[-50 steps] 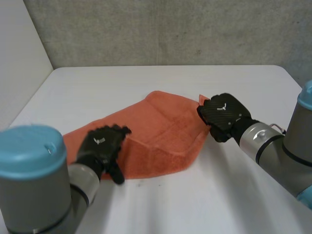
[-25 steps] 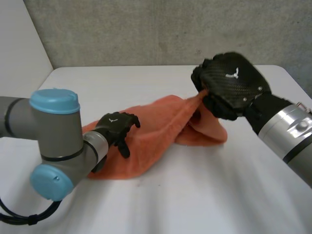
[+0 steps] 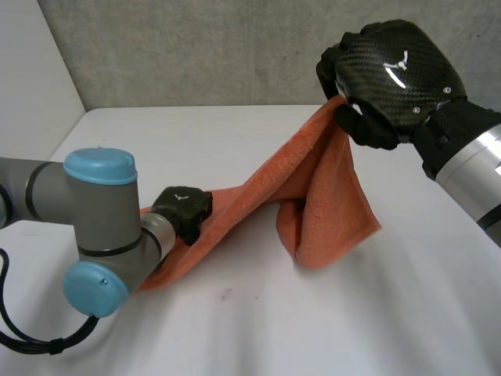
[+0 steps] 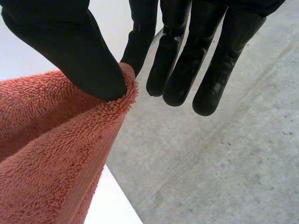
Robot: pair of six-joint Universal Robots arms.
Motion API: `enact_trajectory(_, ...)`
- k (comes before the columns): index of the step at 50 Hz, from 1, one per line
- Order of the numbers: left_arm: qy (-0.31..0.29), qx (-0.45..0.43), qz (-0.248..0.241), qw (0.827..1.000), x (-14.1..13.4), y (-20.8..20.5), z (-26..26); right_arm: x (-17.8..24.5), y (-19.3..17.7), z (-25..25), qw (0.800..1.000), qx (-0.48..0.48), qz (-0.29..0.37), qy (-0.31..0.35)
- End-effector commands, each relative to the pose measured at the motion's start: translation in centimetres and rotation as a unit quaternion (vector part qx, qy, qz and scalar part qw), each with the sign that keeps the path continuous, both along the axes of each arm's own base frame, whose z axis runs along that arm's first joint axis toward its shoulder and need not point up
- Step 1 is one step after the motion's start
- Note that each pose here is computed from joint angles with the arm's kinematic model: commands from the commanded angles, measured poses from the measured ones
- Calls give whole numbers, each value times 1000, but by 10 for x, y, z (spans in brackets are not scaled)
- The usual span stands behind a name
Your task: Fold the laundry
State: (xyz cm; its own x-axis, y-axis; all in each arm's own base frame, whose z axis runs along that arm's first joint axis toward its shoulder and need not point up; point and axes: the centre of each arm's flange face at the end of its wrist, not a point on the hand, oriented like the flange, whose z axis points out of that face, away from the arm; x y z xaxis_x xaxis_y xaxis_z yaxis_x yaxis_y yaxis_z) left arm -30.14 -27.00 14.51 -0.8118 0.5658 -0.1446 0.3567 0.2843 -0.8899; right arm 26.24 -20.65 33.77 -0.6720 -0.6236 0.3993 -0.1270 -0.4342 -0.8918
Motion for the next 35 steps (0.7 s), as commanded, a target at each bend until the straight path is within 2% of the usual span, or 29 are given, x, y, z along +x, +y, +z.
enact_trajectory(1,11,-20,25,999,11,-6,19,-1,-11,-1,1000,4,-30,0)
enact_trajectory(5,18,-32,40,999,18,-11,30,-1,-30,-21,998,41,-49,16)
enact_trajectory(7,25,-49,81,995,37,-22,46,-3,-36,-28,997,57,-55,23)
enact_trajectory(8,25,-49,82,995,37,-22,46,-3,-40,-34,996,70,-56,31)
enact_trajectory(10,32,-67,112,991,51,-26,61,-2,-40,-41,994,81,-52,43)
enact_trajectory(18,23,-54,116,992,58,-18,53,4,-50,-77,985,111,-51,119)
enact_trajectory(22,26,-62,116,991,56,-25,48,8,-64,-87,983,119,-53,128)
enact_trajectory(24,32,-74,115,990,53,-33,46,13,-83,-89,984,113,-61,123)
enact_trajectory(26,64,-130,117,982,44,-56,62,17,-96,-85,986,101,-64,116)
enact_trajectory(27,64,-130,117,982,44,-56,62,17,-96,-85,986,101,-64,116)
enact_trajectory(29,108,-211,119,964,37,-78,100,24,-124,-58,991,47,-90,88)
enact_trajectory(30,108,-212,119,964,37,-78,100,24,-124,-58,991,47,-90,88)
enact_trajectory(31,138,-261,124,947,35,-87,126,27,-136,-34,992,4,-111,64)
enact_trajectory(32,138,-261,124,947,35,-87,126,28,-143,-7,990,-44,-128,36)
enact_trajectory(33,174,-308,124,927,32,-92,152,28,-143,-6,990,-45,-128,36)
enact_trajectory(34,211,-359,121,901,29,-90,182,30,-145,20,986,-96,-138,3)
enact_trajectory(35,212,-360,121,901,29,-90,183,32,-145,42,979,-141,-142,-26)
